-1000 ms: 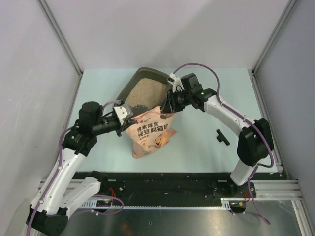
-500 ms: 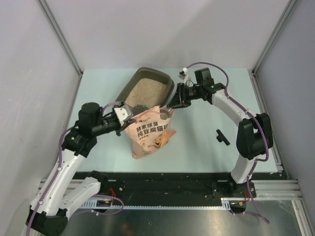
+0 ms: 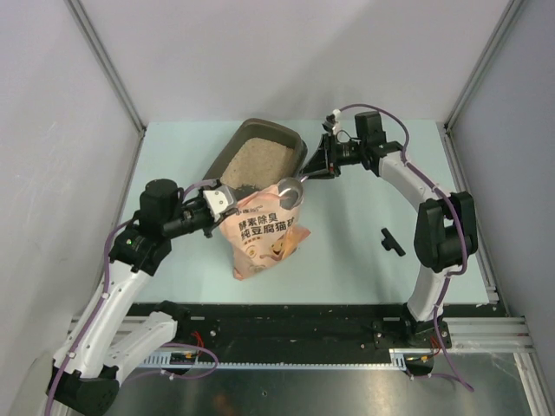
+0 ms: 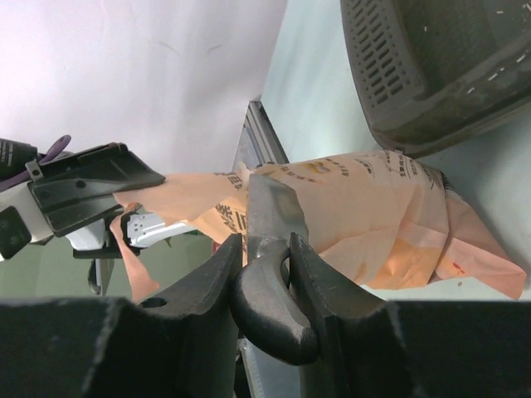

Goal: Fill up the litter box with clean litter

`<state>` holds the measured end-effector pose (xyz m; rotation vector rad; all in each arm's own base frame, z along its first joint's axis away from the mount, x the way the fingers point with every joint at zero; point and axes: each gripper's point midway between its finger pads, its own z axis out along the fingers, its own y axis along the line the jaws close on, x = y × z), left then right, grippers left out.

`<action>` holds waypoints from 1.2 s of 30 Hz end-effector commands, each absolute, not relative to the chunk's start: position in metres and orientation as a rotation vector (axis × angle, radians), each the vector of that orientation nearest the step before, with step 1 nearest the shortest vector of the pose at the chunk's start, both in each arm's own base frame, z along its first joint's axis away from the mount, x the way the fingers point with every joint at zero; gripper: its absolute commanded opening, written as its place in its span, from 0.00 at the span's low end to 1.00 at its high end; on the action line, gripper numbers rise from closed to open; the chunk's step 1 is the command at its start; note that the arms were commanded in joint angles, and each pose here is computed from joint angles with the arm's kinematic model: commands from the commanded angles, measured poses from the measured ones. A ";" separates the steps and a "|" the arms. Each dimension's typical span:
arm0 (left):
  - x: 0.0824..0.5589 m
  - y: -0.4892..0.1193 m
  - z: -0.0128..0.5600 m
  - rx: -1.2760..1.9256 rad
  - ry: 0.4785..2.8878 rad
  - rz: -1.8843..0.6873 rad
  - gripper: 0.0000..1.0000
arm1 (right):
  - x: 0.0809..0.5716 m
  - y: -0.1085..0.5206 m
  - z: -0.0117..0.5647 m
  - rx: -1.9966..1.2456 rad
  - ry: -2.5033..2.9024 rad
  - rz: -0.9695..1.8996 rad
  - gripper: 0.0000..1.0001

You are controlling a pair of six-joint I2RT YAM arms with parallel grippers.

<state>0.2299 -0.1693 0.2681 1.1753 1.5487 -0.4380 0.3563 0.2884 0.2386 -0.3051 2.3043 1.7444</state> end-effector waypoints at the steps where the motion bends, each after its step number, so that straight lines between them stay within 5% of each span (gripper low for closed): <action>1: 0.232 -0.167 0.287 1.168 1.499 -0.385 0.00 | 0.349 0.289 0.277 -0.398 2.200 1.823 0.00; 36: 0.233 -0.160 0.281 1.202 1.500 -0.327 0.00 | 0.361 0.236 0.263 -0.242 2.221 1.797 0.00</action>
